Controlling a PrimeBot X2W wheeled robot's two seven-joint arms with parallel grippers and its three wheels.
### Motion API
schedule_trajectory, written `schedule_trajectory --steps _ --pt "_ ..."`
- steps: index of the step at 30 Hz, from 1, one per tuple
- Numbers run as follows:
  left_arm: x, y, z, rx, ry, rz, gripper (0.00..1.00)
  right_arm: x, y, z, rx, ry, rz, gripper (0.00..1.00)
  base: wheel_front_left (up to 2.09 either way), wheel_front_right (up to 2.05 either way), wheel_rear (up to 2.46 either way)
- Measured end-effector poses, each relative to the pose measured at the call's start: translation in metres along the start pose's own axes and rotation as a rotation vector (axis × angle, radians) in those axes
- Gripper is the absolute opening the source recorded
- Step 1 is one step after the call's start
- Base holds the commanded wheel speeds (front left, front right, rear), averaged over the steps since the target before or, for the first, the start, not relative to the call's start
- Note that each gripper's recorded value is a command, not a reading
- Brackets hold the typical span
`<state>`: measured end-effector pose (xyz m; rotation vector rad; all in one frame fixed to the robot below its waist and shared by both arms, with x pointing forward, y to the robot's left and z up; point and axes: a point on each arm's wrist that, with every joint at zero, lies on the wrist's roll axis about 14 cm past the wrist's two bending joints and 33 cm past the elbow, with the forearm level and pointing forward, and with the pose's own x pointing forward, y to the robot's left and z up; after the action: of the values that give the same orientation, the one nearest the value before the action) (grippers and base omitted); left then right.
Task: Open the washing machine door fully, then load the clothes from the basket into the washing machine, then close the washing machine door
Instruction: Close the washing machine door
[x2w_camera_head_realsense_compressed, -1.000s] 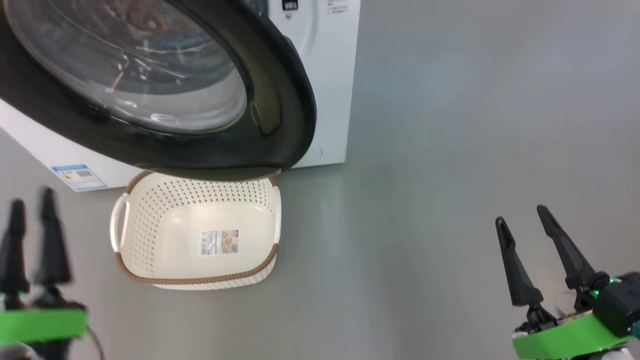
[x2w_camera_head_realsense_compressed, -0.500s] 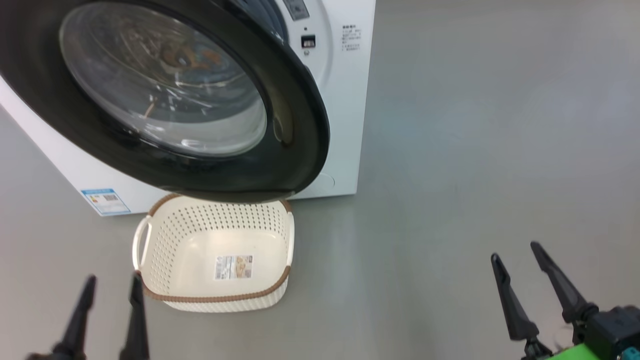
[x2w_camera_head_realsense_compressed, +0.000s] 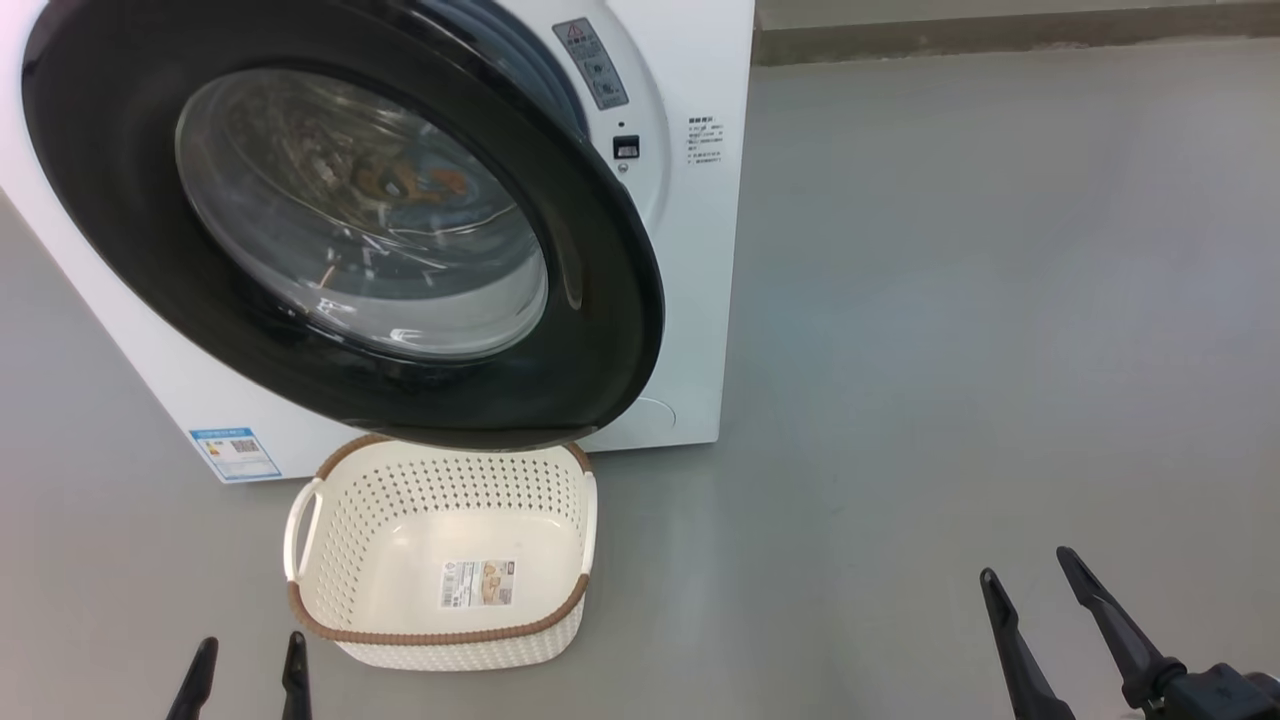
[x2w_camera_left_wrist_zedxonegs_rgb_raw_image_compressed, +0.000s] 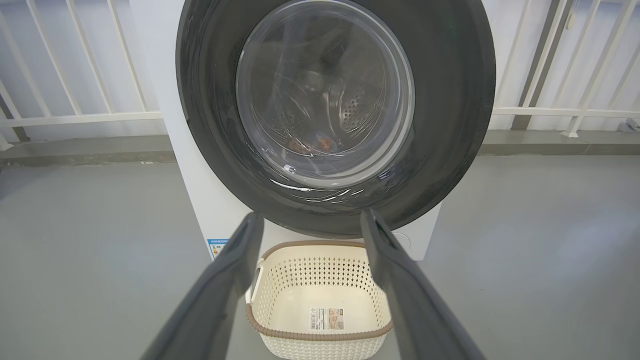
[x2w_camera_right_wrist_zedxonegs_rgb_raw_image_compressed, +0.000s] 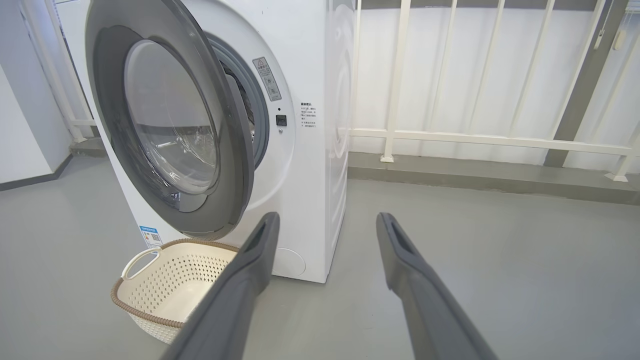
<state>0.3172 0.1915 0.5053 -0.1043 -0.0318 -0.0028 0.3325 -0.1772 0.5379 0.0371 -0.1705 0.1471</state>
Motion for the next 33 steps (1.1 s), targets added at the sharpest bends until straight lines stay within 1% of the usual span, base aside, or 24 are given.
schedule_trajectory --steps 29,30,31,32,33 --pt "-0.0025 -0.0075 0.0008 0.008 -0.015 -0.012 1.00 -0.0051 -0.0059 0.0009 -0.006 -0.002 -0.026 1.00 0.00 0.00 0.00" --pt "-0.0026 -0.0078 0.0009 0.008 -0.016 -0.013 1.00 -0.0052 -0.0060 0.0010 -0.006 -0.002 -0.027 0.92 0.00 0.00 0.00" --pt "-0.0027 -0.0081 0.0012 0.007 -0.018 -0.014 1.00 -0.0053 -0.0062 0.0009 -0.006 -0.002 -0.028 0.35 0.00 0.00 0.00" --pt "-0.0028 -0.0082 0.0013 0.008 -0.019 -0.013 1.00 -0.0054 -0.0059 0.0001 -0.004 0.000 -0.028 0.00 0.00 0.00 0.00" --pt "-0.0030 -0.0085 0.0013 0.007 -0.019 -0.013 1.00 -0.0056 -0.0058 -0.0013 -0.002 0.005 -0.028 0.00 0.00 0.00 0.00"
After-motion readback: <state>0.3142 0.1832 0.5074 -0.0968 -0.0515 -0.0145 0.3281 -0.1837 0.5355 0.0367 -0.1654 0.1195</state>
